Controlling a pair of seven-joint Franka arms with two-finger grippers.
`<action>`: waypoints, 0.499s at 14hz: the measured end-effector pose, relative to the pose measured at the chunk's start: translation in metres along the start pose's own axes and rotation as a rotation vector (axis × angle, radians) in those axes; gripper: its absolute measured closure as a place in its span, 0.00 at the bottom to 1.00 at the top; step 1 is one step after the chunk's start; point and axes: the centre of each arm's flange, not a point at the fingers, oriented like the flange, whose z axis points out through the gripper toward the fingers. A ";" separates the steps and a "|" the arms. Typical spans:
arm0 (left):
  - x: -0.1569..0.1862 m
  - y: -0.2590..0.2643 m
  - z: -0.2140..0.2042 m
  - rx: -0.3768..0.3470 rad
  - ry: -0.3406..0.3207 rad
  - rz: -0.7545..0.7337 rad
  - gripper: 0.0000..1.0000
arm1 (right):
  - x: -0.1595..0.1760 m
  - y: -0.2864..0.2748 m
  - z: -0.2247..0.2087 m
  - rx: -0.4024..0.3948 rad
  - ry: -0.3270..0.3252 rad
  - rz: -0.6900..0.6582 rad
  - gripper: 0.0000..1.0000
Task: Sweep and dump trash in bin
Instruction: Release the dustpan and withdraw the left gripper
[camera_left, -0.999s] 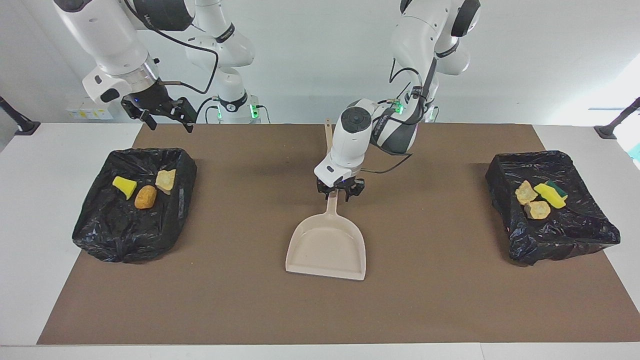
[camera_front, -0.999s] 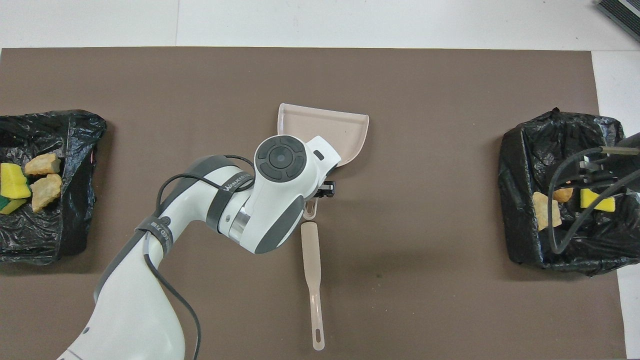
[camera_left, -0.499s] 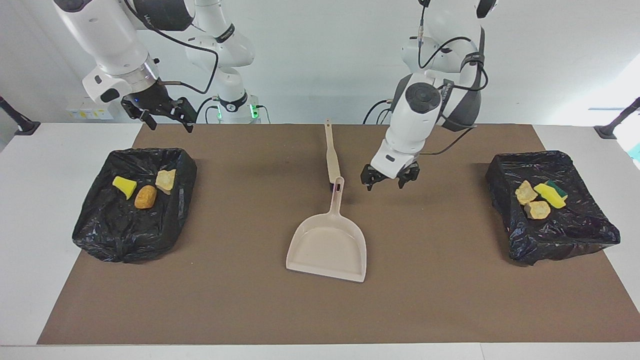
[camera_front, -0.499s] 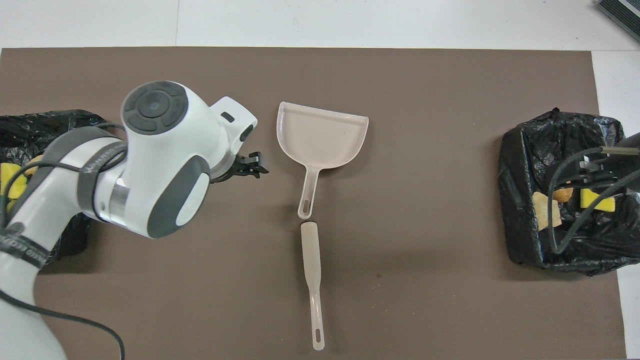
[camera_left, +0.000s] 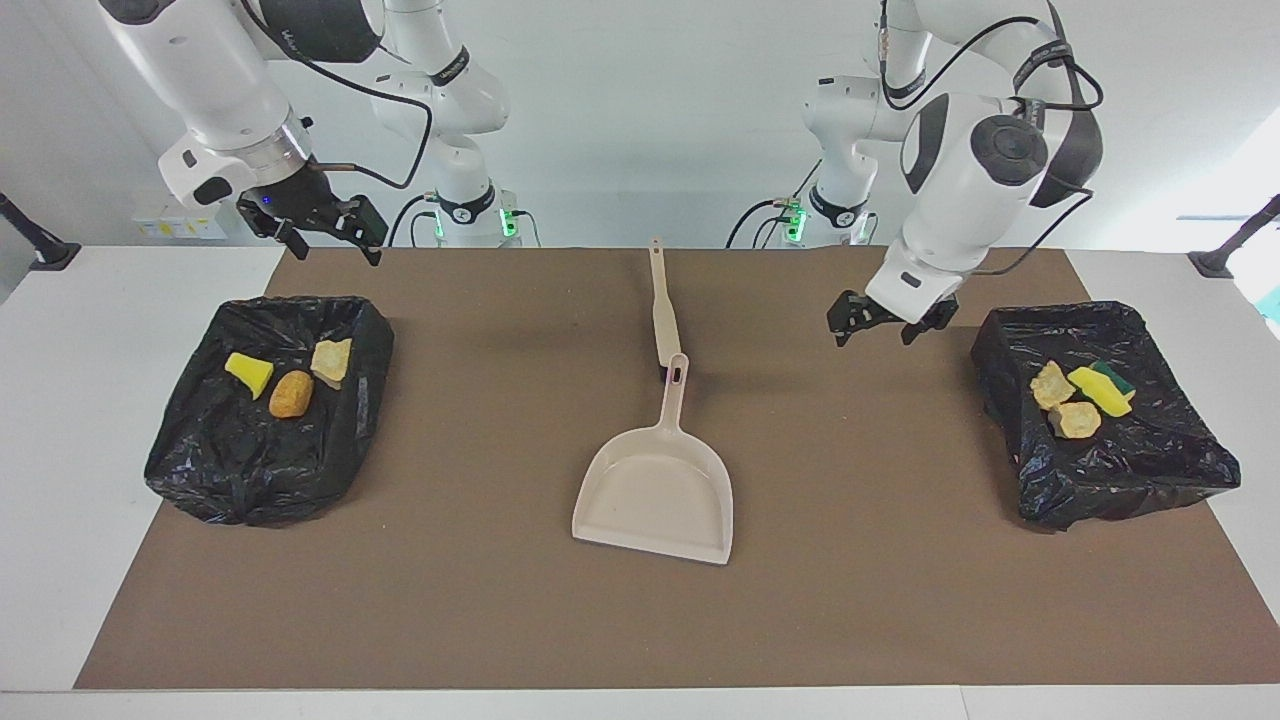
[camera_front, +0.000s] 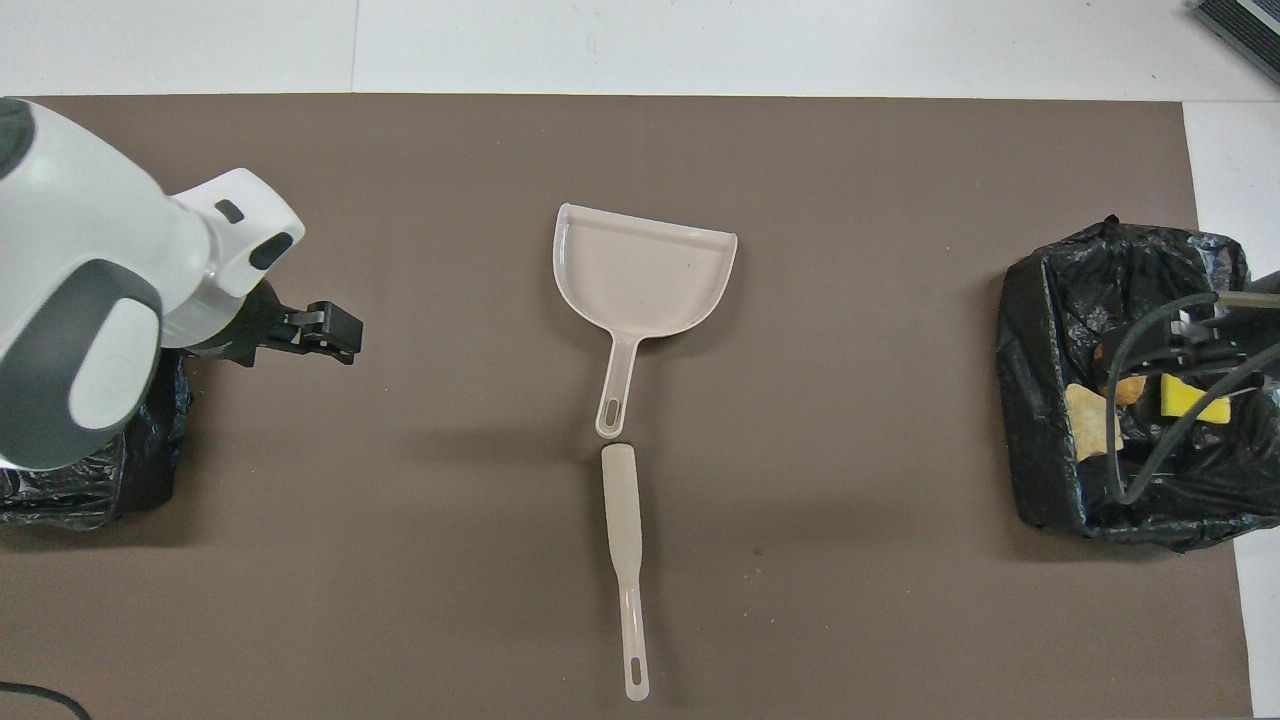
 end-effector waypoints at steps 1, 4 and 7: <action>-0.001 -0.020 -0.006 -0.003 0.003 0.004 0.00 | 0.000 -0.001 0.000 0.000 0.000 -0.003 0.00; -0.007 -0.071 -0.023 -0.005 0.018 0.045 0.00 | 0.008 -0.006 -0.006 0.007 0.073 -0.009 0.00; -0.020 -0.106 -0.043 -0.007 0.033 0.065 0.00 | 0.014 -0.006 -0.009 0.013 0.126 -0.009 0.00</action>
